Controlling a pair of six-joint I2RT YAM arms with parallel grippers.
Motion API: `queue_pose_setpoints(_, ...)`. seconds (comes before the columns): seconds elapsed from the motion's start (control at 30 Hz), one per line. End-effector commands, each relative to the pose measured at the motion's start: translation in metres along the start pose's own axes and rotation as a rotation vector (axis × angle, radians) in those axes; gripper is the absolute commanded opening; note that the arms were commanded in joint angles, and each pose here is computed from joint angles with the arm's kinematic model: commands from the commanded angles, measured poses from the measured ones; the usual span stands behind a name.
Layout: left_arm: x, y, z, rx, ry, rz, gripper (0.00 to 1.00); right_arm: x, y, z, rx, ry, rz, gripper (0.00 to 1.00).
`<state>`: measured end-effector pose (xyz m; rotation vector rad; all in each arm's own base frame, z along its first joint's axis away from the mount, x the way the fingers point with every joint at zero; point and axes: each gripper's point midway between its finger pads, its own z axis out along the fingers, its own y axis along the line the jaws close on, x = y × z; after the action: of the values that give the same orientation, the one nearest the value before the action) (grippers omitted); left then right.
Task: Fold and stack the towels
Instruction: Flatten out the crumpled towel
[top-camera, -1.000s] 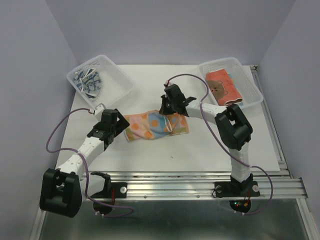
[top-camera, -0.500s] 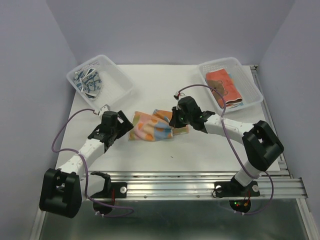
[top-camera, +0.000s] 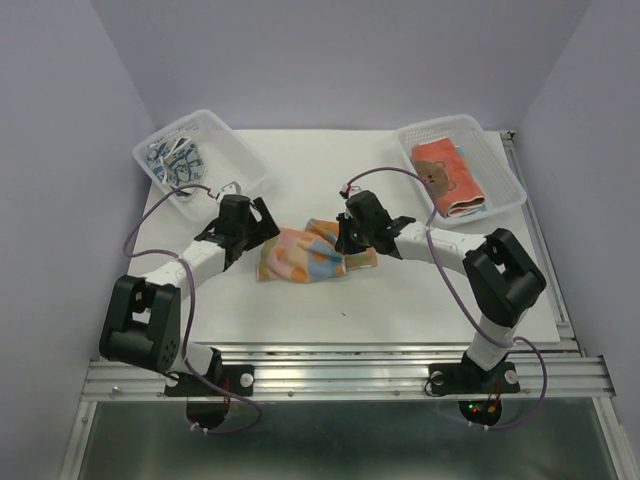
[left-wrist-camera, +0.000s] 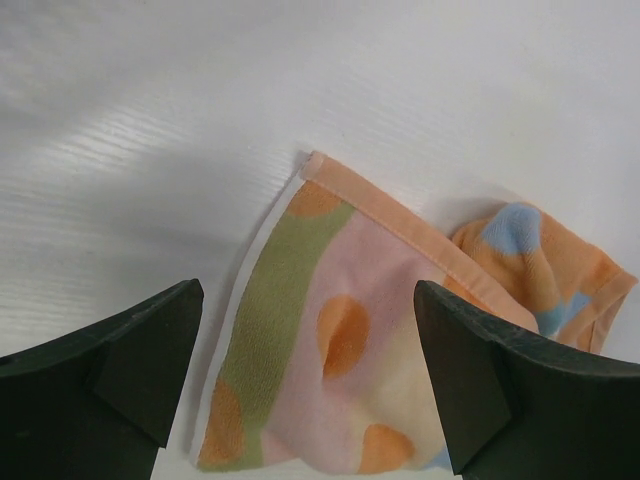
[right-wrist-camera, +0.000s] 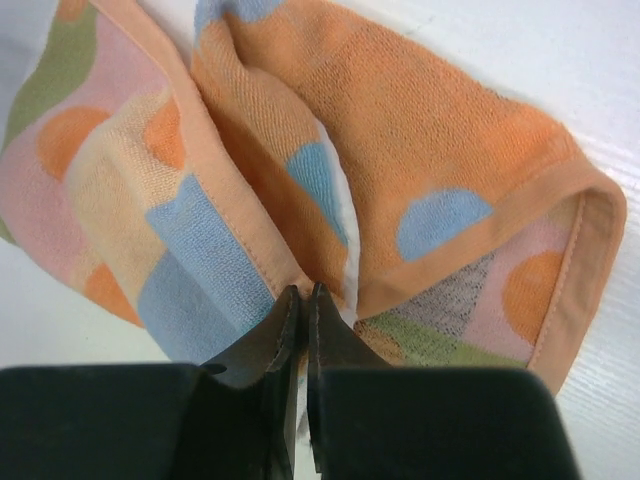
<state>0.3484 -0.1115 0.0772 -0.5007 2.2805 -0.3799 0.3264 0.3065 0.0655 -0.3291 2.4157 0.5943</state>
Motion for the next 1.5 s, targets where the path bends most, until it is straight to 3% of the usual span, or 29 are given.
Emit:
queue_pose_setpoints(0.0,-0.019,-0.017,0.012,0.029,-0.045,0.044,0.98,-0.036,0.012,0.002,0.007,-0.071,-0.027,0.01)
queue_pose_setpoints(0.17,-0.021,-0.017,0.033,-0.022,-0.035,0.051,0.9,-0.044,0.015,0.008,0.005,-0.075,-0.035,0.01)
queue_pose_setpoints(0.4,-0.01,-0.001,0.056,-0.216,-0.037,0.052,0.81,-0.047,0.01,0.014,0.039,-0.075,-0.038,0.01)
queue_pose_setpoints(0.63,-0.001,0.023,0.059,-0.372,-0.045,0.001,0.71,-0.045,0.008,0.014,0.048,-0.073,-0.04,0.01)
queue_pose_setpoints(0.97,0.001,0.02,0.075,-0.391,-0.015,0.016,0.71,-0.042,0.004,0.016,0.059,-0.064,-0.045,0.01)
queue_pose_setpoints(1.1,-0.004,0.019,0.076,-0.399,-0.026,0.033,0.66,-0.042,0.004,0.015,0.061,-0.063,-0.047,0.01)
queue_pose_setpoints(1.2,-0.001,0.017,0.078,-0.391,-0.007,0.039,0.55,-0.042,0.004,0.015,0.063,-0.064,-0.045,0.01)
queue_pose_setpoints(1.43,0.013,0.02,0.079,-0.396,0.045,0.067,0.41,-0.043,0.004,0.013,0.06,-0.071,-0.05,0.01)
queue_pose_setpoints(1.47,0.014,0.021,0.079,-0.394,0.051,0.076,0.32,-0.043,0.005,0.013,0.056,-0.071,-0.052,0.01)
